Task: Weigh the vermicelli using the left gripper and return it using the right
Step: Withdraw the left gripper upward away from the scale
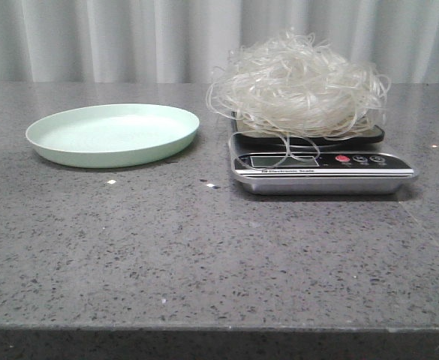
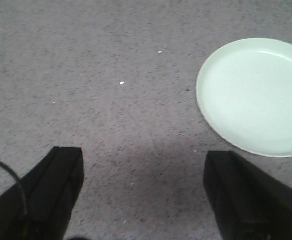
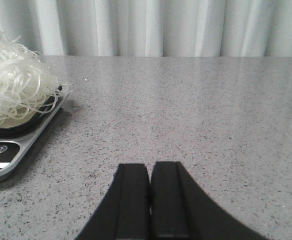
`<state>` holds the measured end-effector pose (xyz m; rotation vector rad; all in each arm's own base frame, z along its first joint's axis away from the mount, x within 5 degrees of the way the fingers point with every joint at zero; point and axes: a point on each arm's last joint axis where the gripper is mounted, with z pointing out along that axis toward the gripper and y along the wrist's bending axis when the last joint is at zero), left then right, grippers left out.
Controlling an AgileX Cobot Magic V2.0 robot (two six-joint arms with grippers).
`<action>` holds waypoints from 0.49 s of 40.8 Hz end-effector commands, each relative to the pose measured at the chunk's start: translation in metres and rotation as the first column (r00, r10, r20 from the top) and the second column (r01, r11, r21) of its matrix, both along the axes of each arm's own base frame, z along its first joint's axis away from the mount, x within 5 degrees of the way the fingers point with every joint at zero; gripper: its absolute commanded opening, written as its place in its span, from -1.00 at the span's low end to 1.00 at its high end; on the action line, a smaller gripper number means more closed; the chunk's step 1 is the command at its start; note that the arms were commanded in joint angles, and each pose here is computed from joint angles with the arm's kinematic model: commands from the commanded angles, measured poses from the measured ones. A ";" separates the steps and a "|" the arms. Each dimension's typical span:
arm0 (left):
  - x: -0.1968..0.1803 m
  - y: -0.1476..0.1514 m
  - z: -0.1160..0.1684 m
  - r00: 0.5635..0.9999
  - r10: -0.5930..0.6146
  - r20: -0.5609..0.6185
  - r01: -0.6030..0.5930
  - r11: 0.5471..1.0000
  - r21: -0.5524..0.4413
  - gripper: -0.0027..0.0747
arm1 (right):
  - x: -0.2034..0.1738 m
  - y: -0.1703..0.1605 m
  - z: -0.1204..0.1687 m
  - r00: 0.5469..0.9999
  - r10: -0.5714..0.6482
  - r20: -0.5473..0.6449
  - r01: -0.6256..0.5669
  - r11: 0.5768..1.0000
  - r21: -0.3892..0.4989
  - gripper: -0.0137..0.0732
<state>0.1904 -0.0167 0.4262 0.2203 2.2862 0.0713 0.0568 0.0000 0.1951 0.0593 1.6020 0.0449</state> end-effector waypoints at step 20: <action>-0.102 0.015 -0.095 0.950 0.003 0.313 -0.006 1.000 0.008 -0.58 | -0.005 -0.003 0.030 0.956 -0.036 0.291 0.040 0.999 -0.007 -0.34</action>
